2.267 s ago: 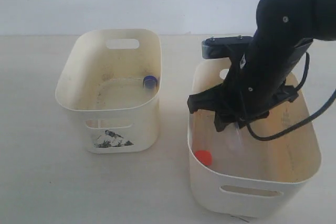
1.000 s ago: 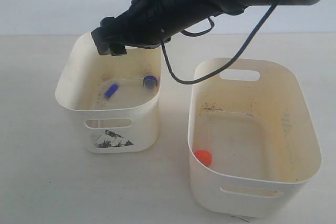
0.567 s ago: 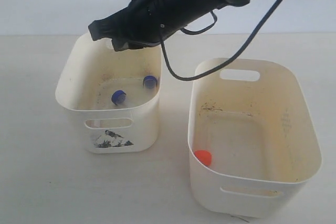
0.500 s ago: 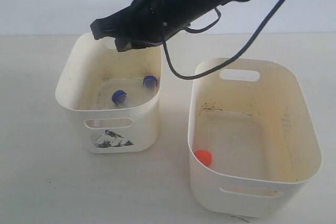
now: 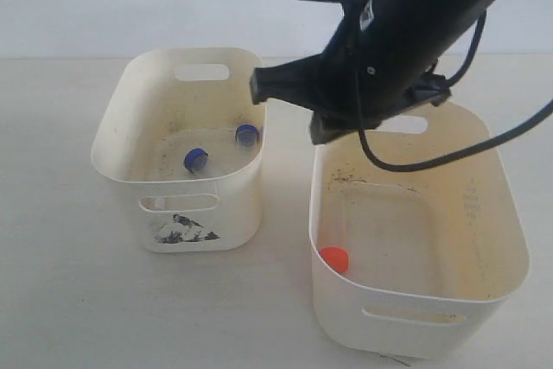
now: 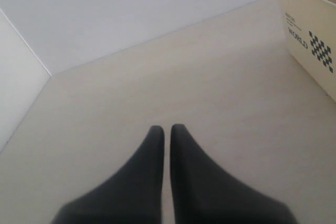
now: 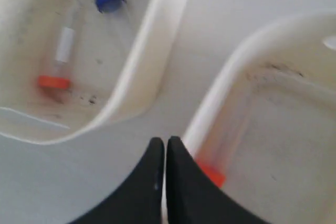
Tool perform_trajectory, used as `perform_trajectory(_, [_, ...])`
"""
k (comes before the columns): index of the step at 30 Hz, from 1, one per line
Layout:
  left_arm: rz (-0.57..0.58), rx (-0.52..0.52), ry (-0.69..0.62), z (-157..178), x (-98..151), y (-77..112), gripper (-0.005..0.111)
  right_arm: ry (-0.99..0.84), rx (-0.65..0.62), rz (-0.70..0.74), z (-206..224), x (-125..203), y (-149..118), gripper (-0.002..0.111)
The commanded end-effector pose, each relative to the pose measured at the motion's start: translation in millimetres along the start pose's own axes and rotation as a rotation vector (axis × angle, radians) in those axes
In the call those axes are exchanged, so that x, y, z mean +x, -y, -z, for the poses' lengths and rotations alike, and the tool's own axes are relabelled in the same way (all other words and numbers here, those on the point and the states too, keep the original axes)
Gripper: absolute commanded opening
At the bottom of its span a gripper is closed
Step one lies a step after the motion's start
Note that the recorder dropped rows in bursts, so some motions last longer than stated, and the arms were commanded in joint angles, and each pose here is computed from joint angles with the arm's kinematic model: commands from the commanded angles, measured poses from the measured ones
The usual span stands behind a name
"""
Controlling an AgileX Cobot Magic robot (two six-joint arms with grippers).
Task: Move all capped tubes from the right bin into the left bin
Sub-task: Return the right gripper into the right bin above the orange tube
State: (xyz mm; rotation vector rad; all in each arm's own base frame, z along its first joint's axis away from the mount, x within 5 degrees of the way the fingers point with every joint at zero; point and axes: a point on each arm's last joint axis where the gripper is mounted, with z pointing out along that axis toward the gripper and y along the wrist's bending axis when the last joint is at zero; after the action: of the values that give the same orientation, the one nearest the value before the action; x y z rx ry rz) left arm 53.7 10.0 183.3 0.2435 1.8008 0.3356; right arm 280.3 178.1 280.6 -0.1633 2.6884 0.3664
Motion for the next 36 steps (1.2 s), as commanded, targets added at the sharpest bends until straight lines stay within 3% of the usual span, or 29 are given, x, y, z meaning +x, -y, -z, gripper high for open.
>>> perform_trajectory(1, [0.012,0.004,0.007,0,-1,-0.1,0.004,-0.006,0.215,-0.098,0,6,22,0.001])
perform_trajectory(5, [0.012,0.004,0.007,0,-1,-0.1,0.004,-0.016,0.309,-0.169,2,8,30,0.001])
perform_trajectory(13, [0.012,0.004,0.007,0,-1,-0.1,0.004,-0.158,0.377,-0.279,-22,11,51,0.001])
perform_trajectory(17, [0.012,0.004,0.007,0,-1,-0.1,0.004,-0.244,0.331,-0.293,-36,11,58,0.001])
perform_trajectory(21, [0.012,0.004,0.007,0,-1,-0.1,0.004,-0.192,0.279,-0.264,-38,6,54,0.001])
perform_trajectory(36, [0.012,0.004,0.007,0,-1,-0.1,0.004,-0.215,0.279,-0.248,-38,8,54,0.001])
